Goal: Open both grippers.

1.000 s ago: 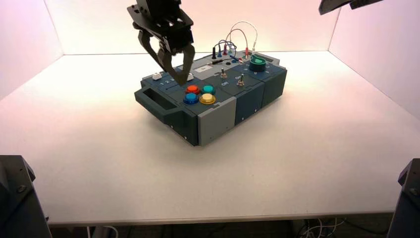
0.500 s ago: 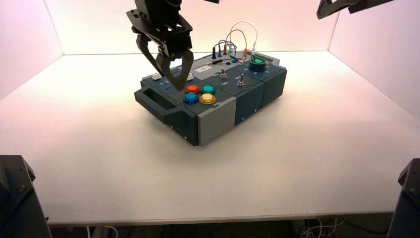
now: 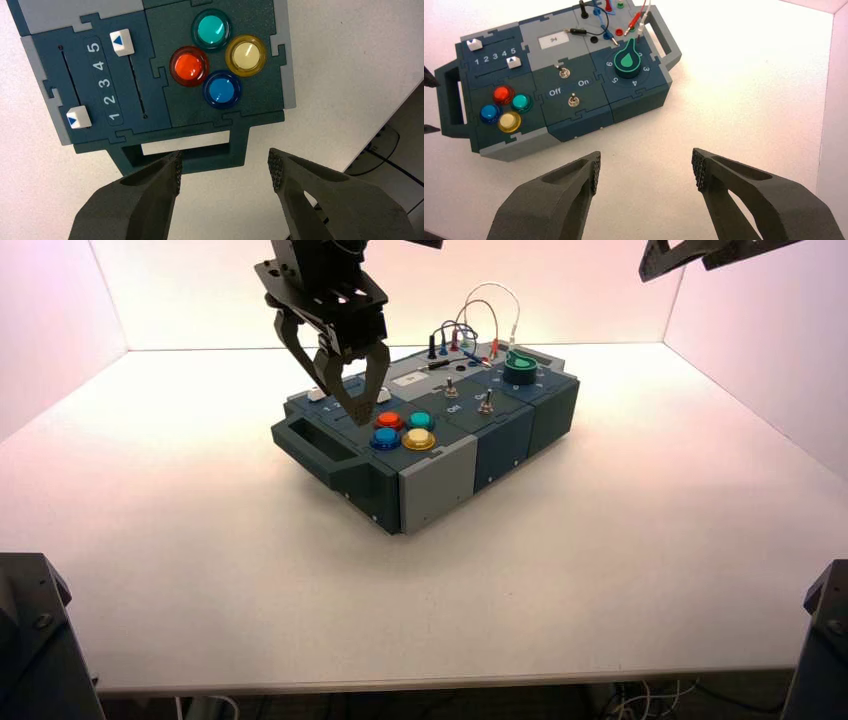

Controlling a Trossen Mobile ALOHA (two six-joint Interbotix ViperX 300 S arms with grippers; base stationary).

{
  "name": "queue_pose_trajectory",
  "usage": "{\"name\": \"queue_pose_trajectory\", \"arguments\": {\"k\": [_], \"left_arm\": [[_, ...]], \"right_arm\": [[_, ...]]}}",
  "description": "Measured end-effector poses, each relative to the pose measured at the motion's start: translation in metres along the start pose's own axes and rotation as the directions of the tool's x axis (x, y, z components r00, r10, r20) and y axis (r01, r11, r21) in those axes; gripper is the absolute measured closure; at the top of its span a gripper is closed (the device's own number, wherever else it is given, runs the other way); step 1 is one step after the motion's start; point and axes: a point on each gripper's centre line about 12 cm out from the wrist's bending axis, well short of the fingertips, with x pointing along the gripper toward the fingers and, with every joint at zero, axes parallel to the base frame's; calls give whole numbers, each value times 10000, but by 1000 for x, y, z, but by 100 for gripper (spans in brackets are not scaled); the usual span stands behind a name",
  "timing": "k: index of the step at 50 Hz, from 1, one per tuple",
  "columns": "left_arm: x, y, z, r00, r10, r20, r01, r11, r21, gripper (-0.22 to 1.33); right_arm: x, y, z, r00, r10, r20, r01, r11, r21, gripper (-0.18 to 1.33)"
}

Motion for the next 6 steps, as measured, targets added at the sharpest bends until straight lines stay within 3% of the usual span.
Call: {"name": "queue_pose_trajectory", "arguments": {"k": [6], "left_arm": [[2,0,-1,10000,-20,-74,20,10000,0,-21]], "right_arm": [[1,0,0,10000,1,-31,-1,10000,-1,-18]]}}
